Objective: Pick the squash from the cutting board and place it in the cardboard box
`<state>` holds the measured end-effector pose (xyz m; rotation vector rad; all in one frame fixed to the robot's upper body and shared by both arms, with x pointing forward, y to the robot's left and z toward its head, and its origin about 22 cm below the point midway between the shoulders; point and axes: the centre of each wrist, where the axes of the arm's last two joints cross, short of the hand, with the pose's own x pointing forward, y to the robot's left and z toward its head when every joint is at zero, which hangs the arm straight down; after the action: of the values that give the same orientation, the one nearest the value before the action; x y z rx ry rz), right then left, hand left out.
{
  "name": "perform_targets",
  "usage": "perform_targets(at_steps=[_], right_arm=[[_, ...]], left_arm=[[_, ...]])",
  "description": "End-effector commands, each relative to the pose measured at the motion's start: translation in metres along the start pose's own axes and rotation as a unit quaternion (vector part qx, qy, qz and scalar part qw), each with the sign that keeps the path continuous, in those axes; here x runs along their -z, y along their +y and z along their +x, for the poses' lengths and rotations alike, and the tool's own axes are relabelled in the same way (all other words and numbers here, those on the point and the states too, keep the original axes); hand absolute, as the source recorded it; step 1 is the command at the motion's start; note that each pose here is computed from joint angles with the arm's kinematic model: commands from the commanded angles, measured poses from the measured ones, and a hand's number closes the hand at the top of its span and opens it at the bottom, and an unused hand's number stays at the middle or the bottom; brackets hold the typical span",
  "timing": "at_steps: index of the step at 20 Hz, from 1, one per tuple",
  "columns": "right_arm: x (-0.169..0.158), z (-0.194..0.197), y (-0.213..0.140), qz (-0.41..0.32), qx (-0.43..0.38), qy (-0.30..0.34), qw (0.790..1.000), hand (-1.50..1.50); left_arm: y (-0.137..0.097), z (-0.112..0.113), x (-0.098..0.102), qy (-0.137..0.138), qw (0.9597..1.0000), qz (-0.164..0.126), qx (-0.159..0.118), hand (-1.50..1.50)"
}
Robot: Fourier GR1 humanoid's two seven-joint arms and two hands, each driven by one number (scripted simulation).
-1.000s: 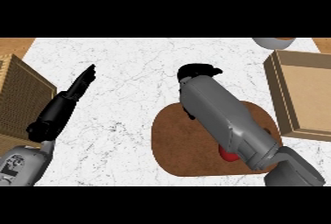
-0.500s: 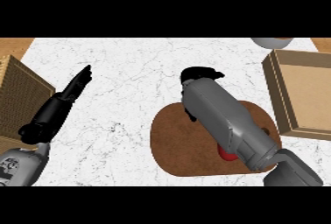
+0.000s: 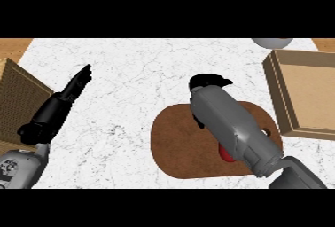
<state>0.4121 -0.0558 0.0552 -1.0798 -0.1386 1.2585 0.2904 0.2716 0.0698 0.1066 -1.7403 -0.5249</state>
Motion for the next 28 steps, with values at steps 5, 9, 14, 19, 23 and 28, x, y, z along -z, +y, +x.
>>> perform_targets(at_steps=[5,9,14,19,23,28], right_arm=[[0.001,0.0,0.019,-0.003,-0.033,0.018,0.999,1.5],[-0.006,0.006,0.029,-0.053,-0.049,0.006,0.997,1.5],[-0.011,-0.011,0.045,-0.099,-0.089,-0.251,0.959,1.5],[-0.106,0.015,0.055,-0.132,-0.08,-0.563,0.812,1.5],[-0.126,-0.01,0.055,-0.183,-0.061,-0.686,0.702,1.5],[-0.135,-0.067,0.041,-0.282,-0.053,-0.761,0.582,1.5]], left_arm=[[-0.007,0.002,0.011,-0.005,1.0,0.004,0.003,0.0],[-0.01,-0.001,-0.006,-0.005,1.0,-0.006,-0.002,0.0],[0.0,-0.006,-0.006,0.008,0.9999,0.008,-0.005,0.0],[-0.006,-0.007,-0.004,0.008,0.9999,0.002,-0.011,0.0],[-0.002,-0.015,-0.011,0.029,0.9994,0.017,-0.012,0.0],[0.008,-0.021,-0.018,0.04,0.9983,0.041,-0.003,0.0]])
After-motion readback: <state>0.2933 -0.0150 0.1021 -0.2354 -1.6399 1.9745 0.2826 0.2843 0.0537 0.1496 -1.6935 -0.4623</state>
